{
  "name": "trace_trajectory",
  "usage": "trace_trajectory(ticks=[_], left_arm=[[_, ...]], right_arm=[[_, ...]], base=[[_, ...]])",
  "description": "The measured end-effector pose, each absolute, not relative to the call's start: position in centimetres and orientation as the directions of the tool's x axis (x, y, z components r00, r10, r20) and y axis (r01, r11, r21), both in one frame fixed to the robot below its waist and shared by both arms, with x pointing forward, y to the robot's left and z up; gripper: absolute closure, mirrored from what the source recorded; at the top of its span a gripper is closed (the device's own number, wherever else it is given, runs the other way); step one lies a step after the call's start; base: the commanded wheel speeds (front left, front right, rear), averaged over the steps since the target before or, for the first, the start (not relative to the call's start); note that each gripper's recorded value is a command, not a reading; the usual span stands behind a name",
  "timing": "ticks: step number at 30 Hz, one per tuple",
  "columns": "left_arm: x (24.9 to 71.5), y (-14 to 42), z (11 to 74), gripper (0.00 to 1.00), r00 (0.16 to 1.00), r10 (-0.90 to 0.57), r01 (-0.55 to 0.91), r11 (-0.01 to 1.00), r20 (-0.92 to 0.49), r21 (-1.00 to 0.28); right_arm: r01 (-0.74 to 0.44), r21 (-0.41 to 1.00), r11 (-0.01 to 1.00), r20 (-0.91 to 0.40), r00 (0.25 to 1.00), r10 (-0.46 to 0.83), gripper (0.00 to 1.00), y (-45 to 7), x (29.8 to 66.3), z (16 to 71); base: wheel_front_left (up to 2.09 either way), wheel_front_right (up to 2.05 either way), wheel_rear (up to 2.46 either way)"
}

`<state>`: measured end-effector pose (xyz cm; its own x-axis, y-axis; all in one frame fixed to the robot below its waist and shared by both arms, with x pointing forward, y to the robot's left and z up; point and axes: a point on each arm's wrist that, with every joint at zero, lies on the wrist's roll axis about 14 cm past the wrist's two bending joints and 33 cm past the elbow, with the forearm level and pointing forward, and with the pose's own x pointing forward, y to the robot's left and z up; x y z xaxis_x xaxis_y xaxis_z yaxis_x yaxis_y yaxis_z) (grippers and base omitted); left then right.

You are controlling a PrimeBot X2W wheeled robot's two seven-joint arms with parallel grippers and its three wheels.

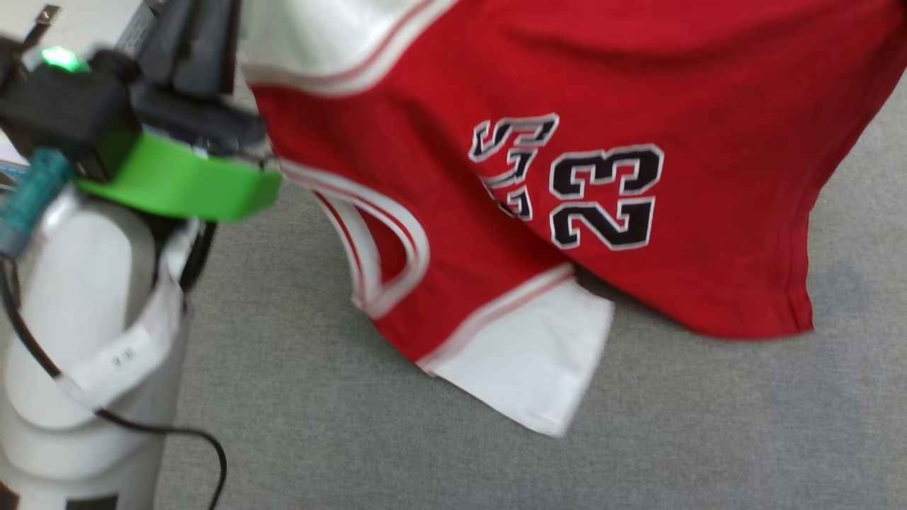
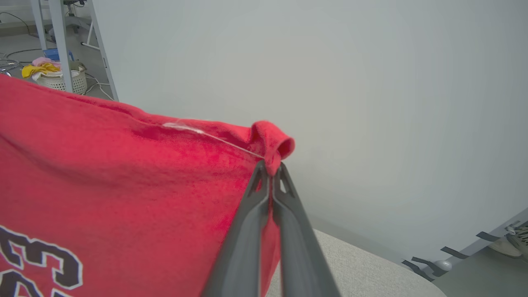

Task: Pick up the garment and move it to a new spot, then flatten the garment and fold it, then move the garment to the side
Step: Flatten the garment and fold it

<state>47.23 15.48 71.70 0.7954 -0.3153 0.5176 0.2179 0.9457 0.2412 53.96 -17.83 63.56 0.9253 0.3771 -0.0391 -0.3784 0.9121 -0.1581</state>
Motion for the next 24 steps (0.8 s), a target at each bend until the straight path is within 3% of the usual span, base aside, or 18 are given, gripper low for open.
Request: trace_trajectory(ticks=[4,7,14,24], left_arm=[[51.0,14.1,76.4,1.0,0.729,-0.359,0.234,0.931,0.583,0.281],[53.3,13.8,78.0,1.0,0.712,-0.366,0.249,0.93,0.6,0.272],[58.4,12.5,81.4,1.0,0.672,-0.421,0.21,0.897,0.609,0.389],[64.2,12.2,84.5,1.0,0.645,-0.424,0.167,0.89,0.636,0.424]], right_arm=[[-0.325,-0.17,0.93,0.08,0.936,0.342,1.0,-18.3,56.9,67.6],[-0.295,-0.181,0.938,0.13,0.938,0.32,1.0,-18.5,58.8,69.4],[-0.202,-0.211,0.956,0.242,0.937,0.252,1.0,-19.5,63.8,73.8],[-0.135,-0.231,0.964,0.326,0.922,0.207,1.0,-19.7,69.4,75.9]], base=[[0.0,0.0,0.0],[0.0,0.0,0.0],[0.0,0.0,0.0],[0.0,0.0,0.0]])
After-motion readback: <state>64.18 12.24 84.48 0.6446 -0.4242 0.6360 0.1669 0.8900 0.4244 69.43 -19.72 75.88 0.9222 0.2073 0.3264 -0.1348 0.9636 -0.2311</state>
